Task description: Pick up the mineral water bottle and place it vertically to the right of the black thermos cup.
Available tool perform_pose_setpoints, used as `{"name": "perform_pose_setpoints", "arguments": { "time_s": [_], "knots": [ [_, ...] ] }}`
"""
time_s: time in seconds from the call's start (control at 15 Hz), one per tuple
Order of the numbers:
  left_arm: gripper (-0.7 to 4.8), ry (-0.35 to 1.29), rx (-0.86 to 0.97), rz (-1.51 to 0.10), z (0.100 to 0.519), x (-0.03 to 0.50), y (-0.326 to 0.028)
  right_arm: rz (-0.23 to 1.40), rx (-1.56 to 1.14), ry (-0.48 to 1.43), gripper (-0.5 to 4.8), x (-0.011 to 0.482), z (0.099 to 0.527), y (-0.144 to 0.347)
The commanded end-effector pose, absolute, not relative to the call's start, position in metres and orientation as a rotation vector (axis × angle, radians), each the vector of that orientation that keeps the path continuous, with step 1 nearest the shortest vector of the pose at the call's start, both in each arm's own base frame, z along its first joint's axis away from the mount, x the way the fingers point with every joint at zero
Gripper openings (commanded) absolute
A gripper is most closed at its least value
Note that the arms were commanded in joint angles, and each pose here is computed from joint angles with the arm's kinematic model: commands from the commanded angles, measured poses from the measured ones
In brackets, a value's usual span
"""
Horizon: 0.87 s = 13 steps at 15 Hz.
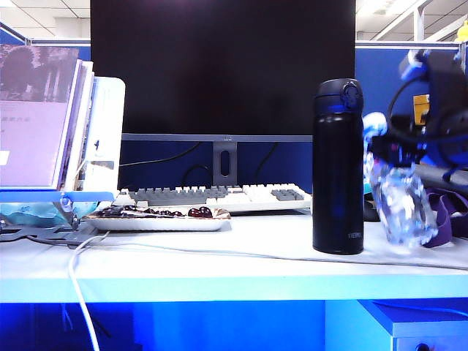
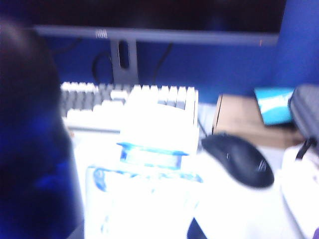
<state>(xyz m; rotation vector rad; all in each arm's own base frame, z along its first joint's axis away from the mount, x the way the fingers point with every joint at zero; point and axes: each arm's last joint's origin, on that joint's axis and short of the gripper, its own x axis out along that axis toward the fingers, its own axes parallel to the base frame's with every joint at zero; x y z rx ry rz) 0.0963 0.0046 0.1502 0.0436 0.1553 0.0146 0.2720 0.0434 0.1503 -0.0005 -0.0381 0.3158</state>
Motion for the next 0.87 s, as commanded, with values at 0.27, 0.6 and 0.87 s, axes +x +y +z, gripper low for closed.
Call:
{"name": "perform_pose_setpoints", "arguments": {
  "time_s": [0.27, 0.6, 0.87],
  "knots": [
    [-0.03, 0.164, 0.042, 0.012, 0.149, 0.096, 0.005, 0.291, -0.012, -0.221, 1.44, 0.300, 0.182, 0.046],
    [-0.03, 0.164, 0.042, 0.012, 0.149, 0.096, 0.005, 0.287, -0.014, -0.174, 1.44, 0.331, 0.161, 0.049],
    [-0.03, 0.164, 0.042, 0.012, 0.149, 0.096, 0.005, 0.289, -0.013, -0.143, 1.44, 0.336, 0.150, 0.050]
  ]
}}
